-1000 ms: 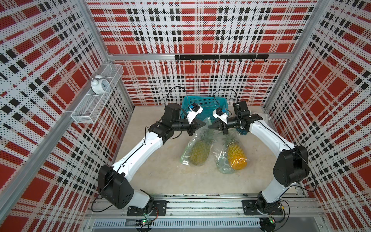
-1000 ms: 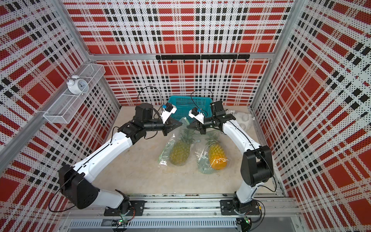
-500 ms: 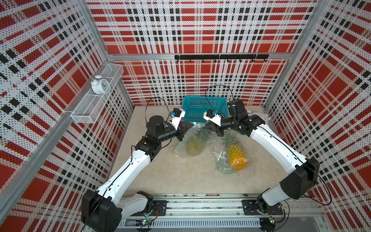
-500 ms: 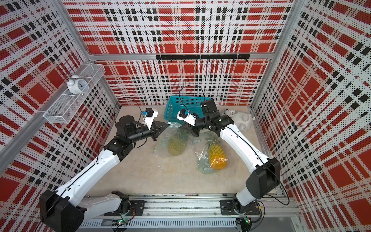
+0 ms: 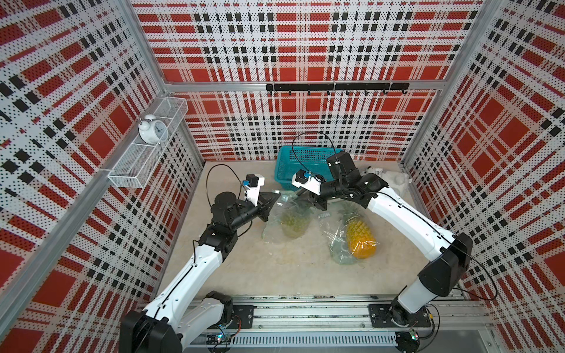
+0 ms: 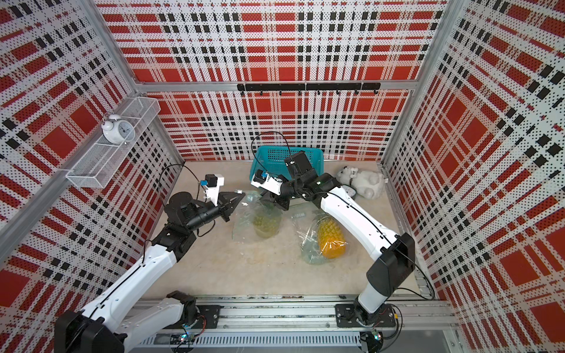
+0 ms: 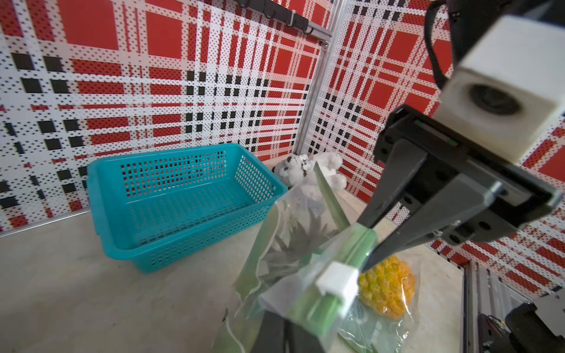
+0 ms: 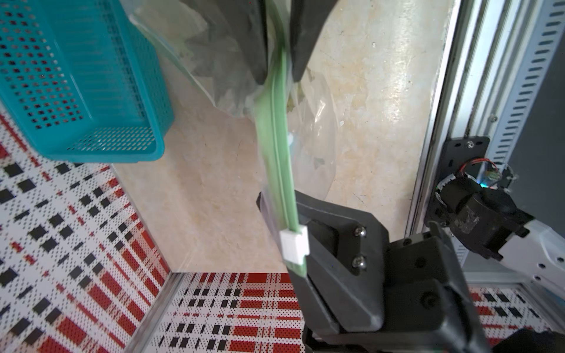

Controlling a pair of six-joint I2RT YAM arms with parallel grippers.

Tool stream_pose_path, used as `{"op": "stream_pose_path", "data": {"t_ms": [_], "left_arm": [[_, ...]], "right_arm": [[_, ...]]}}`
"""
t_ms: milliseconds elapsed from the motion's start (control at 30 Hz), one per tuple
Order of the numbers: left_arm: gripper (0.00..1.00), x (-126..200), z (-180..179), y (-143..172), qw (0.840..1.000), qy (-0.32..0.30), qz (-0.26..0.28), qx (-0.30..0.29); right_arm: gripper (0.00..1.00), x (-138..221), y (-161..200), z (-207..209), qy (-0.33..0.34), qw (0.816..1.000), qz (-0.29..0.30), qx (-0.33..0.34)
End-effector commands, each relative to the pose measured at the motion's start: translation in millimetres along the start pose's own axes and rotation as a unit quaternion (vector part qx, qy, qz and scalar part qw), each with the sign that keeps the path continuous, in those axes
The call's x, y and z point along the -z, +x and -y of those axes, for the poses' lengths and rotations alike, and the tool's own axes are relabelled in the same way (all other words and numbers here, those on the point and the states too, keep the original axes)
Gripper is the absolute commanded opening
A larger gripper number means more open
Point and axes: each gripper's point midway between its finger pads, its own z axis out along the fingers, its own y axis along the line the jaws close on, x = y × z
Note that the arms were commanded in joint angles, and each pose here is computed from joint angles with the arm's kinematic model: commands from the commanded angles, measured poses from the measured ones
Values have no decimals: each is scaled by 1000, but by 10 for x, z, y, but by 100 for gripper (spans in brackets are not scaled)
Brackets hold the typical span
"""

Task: Open the zip-top bag and take out the pineapple
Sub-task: Adjust the zipper food storage bag at the center of the board, then unzip the zipper on the zipper food storage bag.

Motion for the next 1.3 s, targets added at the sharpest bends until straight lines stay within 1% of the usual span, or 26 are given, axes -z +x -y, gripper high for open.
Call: {"op": "stream_pose_path", "data": {"t_ms": [0, 33, 67, 233, 400, 533, 700, 867, 967, 1033, 1067, 1100, 1200, 1267], "left_arm": [[0, 45, 10, -92, 1000, 1, 16, -14], [0, 48, 10, -82, 1000, 1, 13, -15], [0, 44, 7, -68, 1000, 2, 11, -16], [0, 49, 111, -71, 999, 30, 4, -25], [0, 54, 162, -80, 999, 42, 0, -27], [0, 56, 124, -88, 999, 31, -2, -23], [0, 65, 11, -102, 1000, 2, 1, -14], [0, 74, -23, -100, 1000, -6, 2, -11], [0, 85, -11, -106, 1000, -4, 3, -13], [0, 93, -5, -111, 1000, -4, 3, -14], [0, 98, -6, -108, 1000, -5, 2, -15], [0, 102, -6, -104, 1000, -5, 2, -16], [0, 108, -13, -89, 1000, -7, -2, -18], [0, 113, -12, -85, 1000, -7, -3, -19]], "right_arm": [[31, 85, -240, -4, -3, 999, 33, 13], [38, 114, -292, -18, -4, 999, 40, 17], [42, 131, -333, -20, -4, 999, 46, 20], [53, 162, -522, -48, -4, 997, 64, 39], [60, 36, -624, -56, -3, 997, 58, 55], [64, -105, -660, -115, -12, 996, 49, 70], [64, -249, -611, -133, -20, 997, 38, 71], [63, -344, -598, -135, -16, 996, 31, 77], [59, -420, -590, -114, -3, 996, 21, 82], [52, -468, -590, -81, 9, 996, 18, 85], [47, -488, -594, -67, 13, 996, 17, 85], [44, -502, -597, -60, 15, 996, 18, 87], [40, -519, -625, -63, 15, 996, 23, 89], [39, -522, -638, -56, 16, 995, 25, 90]]}}
